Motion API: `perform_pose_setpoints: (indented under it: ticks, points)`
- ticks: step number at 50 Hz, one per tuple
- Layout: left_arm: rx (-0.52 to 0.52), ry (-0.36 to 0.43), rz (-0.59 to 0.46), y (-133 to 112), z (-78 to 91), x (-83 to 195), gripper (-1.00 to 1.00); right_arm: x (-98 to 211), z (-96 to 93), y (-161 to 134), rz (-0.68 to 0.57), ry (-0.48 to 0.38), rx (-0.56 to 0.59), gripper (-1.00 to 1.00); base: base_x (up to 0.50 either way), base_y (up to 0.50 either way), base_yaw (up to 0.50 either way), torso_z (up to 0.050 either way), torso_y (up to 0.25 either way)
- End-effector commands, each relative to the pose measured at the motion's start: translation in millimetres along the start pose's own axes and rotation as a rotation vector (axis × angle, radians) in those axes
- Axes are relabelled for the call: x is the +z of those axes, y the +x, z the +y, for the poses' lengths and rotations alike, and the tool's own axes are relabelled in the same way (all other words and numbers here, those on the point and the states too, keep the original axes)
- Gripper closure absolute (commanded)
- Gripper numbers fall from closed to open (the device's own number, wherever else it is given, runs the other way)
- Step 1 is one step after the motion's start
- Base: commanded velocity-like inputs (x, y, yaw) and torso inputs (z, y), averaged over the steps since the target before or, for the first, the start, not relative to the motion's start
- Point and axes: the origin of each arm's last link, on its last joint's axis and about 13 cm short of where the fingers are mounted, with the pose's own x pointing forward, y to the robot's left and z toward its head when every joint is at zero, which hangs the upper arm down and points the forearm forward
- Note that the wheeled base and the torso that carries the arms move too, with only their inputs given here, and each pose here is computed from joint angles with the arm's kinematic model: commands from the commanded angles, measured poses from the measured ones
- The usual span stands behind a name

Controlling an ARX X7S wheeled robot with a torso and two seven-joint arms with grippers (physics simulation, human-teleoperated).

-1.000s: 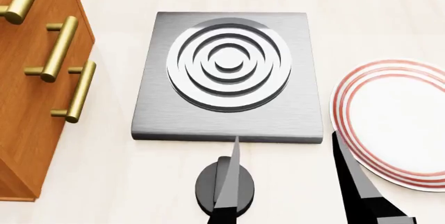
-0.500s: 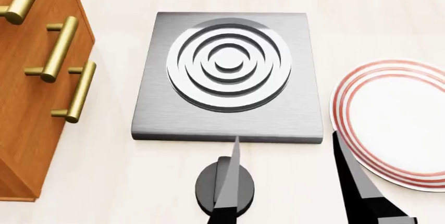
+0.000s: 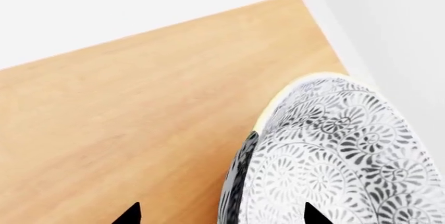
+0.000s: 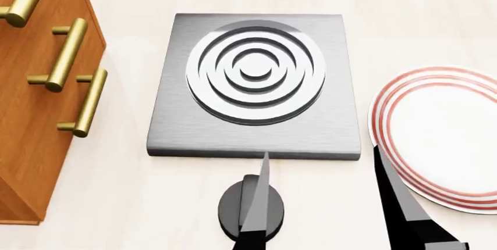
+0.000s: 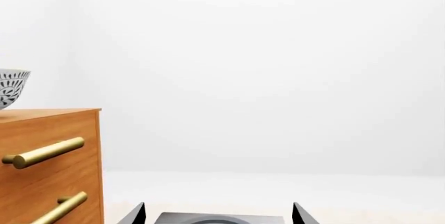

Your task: Put the bowl on the top of the cabinet.

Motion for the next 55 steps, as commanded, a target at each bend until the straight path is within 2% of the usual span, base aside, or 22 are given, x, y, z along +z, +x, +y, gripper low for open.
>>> perform_pose_setpoints:
  ticks: [1,16,31,37,51,55]
  points:
    - [-0.092,0.017,0.032,-9,-11.8,-5,-1.00,0,-1.2,3,-0.020,-0.017,-0.002,-1.00,0.00,0.00,0.00,0.000,0.000]
    - [-0.161,0.068,-0.007,-31,-18.8,-4,-1.00,0,-0.7,3,-0.018,-0.018,0.000,-1.00,0.00,0.00,0.00,0.000,0.000]
    - [-0.117,0.092,-0.107,-35,-11.0,8,-1.00,0,-0.5,3,-0.018,-0.017,0.001,-1.00,0.00,0.00,0.00,0.000,0.000]
    - [-0.127,0.096,-0.117,-40,-11.5,11,-1.00,0,-0.3,3,-0.018,-0.017,0.001,-1.00,0.00,0.00,0.00,0.000,0.000]
    - [-0.216,0.132,-0.142,-69,-20.6,13,-1.00,1,-0.5,3,-0.021,-0.016,0.000,-1.00,0.00,0.00,0.00,0.000,0.000]
    - [-0.254,0.162,-0.162,-79,-22.6,12,-1.00,1,-0.4,3,-0.021,-0.017,0.000,-1.00,0.00,0.00,0.00,0.000,0.000]
